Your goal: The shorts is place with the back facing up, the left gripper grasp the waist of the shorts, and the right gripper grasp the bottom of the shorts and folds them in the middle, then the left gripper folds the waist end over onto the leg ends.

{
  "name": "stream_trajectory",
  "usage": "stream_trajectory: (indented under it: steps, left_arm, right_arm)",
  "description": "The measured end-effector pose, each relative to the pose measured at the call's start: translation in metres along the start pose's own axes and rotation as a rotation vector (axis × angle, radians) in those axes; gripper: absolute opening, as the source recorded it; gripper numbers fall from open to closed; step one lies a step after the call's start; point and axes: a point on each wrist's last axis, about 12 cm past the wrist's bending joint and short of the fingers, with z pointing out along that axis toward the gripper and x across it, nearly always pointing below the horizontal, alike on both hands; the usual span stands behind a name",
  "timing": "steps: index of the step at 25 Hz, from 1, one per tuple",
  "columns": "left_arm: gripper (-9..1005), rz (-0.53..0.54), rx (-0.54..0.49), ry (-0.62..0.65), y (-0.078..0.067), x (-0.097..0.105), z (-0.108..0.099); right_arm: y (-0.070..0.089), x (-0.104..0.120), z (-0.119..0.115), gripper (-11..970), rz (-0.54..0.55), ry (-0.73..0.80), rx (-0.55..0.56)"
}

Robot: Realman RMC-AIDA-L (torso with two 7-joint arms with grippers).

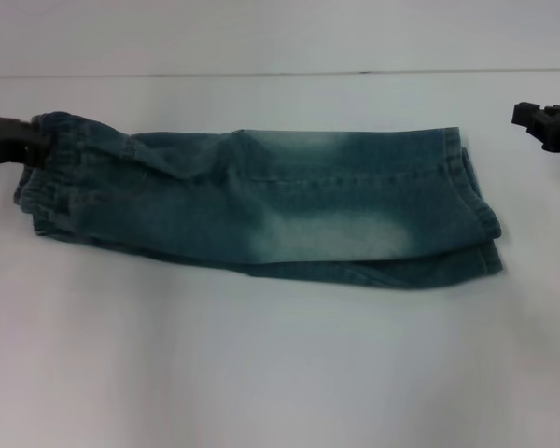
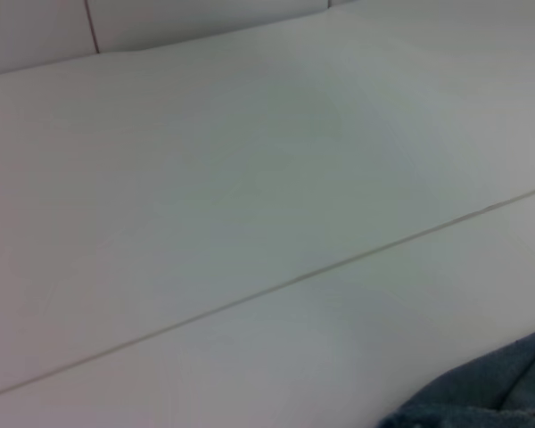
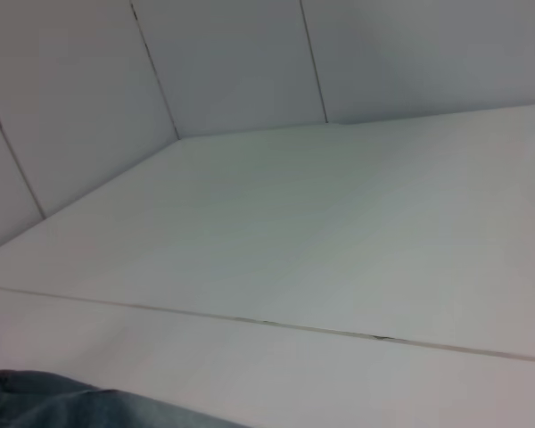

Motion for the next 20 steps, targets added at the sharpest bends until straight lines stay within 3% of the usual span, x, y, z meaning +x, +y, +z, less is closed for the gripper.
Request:
stream_trajectory:
  steps: [11, 13, 20]
  left_arm:
    - [44, 0.026, -0.071, 0.019, 0.003, -0.010, 0.018]
    - [148, 0.016, -0.079, 0.020, 0.006, -0.009, 0.016]
    - [357, -0.031, -0.091, 0.000, 0.020, 0.000, -0.003]
  right_arm:
    - [0.001, 0.003, 0.000, 23, 0.005, 0.002, -0.004]
    - [0.001, 0.003, 0.000, 23, 0.006, 0.002, -0.007]
    - [0.002, 0.001, 0.000, 25, 0.016, -0.025, -0.019]
